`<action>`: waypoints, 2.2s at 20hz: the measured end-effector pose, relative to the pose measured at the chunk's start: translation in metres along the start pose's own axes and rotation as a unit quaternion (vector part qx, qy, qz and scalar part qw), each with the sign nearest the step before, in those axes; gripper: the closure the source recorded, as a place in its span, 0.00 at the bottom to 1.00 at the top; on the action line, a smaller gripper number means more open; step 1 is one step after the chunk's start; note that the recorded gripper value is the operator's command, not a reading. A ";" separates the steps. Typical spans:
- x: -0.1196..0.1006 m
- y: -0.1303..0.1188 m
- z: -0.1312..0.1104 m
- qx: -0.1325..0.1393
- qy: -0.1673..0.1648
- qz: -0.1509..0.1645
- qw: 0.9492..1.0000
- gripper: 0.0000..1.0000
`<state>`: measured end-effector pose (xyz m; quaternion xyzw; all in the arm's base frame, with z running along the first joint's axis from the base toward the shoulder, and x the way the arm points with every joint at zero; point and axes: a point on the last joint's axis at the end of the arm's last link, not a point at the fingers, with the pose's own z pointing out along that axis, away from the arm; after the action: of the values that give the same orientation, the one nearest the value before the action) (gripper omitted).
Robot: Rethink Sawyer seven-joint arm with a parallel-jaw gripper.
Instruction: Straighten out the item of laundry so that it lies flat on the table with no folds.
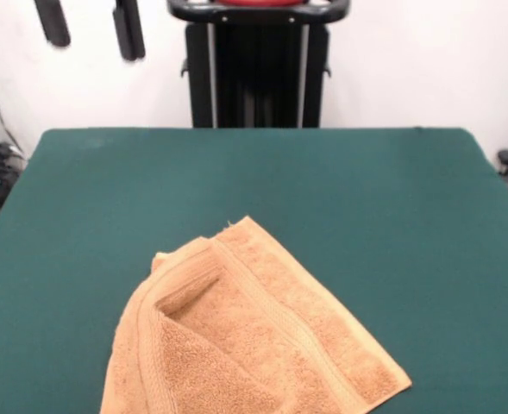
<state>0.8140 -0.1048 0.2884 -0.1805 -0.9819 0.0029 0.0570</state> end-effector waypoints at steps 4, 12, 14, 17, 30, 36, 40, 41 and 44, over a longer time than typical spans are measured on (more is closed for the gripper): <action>-0.007 0.004 0.023 -0.006 -0.027 -0.004 1.000 0.00; -0.012 0.013 0.081 -0.016 -0.045 -0.012 0.999 0.00; -0.011 0.014 0.103 -0.017 -0.039 -0.014 0.999 0.00; -0.010 0.015 0.123 -0.018 -0.031 -0.015 0.999 0.00; 0.004 0.012 0.209 -0.027 -0.023 -0.018 0.999 0.00; 0.005 0.001 0.225 -0.029 -0.025 -0.013 0.999 1.00; 0.005 -0.004 0.227 -0.028 -0.023 -0.011 0.999 1.00; 0.005 -0.004 0.227 -0.028 -0.023 -0.011 0.999 1.00; 0.007 -0.004 0.229 -0.027 -0.022 -0.012 0.999 1.00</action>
<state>0.7801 -0.1026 0.0620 -0.1696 -0.9848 -0.0201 0.0310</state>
